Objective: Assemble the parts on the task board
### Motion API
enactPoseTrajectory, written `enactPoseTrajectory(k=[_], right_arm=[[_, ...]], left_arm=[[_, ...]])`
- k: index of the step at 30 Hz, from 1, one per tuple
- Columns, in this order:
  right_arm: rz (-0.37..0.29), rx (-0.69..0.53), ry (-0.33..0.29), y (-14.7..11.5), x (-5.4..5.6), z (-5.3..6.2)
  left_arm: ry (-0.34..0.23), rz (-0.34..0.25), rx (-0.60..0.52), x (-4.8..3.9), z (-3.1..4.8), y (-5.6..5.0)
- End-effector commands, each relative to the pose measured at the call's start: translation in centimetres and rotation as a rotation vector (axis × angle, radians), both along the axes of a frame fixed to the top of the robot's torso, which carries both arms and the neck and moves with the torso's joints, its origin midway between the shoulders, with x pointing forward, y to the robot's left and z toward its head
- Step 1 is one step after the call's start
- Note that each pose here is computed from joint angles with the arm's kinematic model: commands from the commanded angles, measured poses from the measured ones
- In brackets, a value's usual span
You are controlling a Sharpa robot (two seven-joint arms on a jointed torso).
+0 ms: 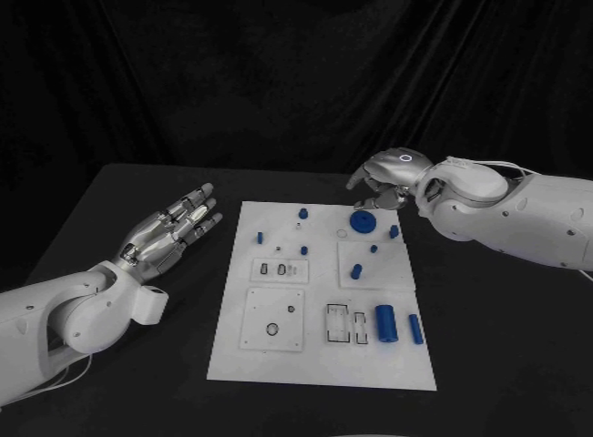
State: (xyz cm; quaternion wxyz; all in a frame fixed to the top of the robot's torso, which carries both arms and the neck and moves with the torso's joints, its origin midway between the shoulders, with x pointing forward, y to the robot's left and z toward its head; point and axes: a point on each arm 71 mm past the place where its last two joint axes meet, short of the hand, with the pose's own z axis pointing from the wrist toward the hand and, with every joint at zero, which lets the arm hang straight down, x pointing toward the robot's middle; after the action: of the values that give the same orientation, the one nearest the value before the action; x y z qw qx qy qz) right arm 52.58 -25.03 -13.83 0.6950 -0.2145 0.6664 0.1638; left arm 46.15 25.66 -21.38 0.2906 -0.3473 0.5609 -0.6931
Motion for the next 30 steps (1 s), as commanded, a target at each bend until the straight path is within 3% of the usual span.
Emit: enactPoseTrajectory(k=[1, 16, 30], right_arm=[[-0.070, -0.022, 0.049, -0.7, 0.1, -0.8], [-0.136, -0.068, 0.138, -1.4, 0.2, -3.3], [-0.152, -0.081, 0.159, -1.7, 0.4, -4.1]], left_arm=[[-0.004, -0.014, -0.013, -0.08, 0.04, -0.2], [-0.002, -0.016, -0.015, -0.15, -0.03, -0.2], [0.000, -0.019, -0.016, -0.14, -0.07, -0.2]])
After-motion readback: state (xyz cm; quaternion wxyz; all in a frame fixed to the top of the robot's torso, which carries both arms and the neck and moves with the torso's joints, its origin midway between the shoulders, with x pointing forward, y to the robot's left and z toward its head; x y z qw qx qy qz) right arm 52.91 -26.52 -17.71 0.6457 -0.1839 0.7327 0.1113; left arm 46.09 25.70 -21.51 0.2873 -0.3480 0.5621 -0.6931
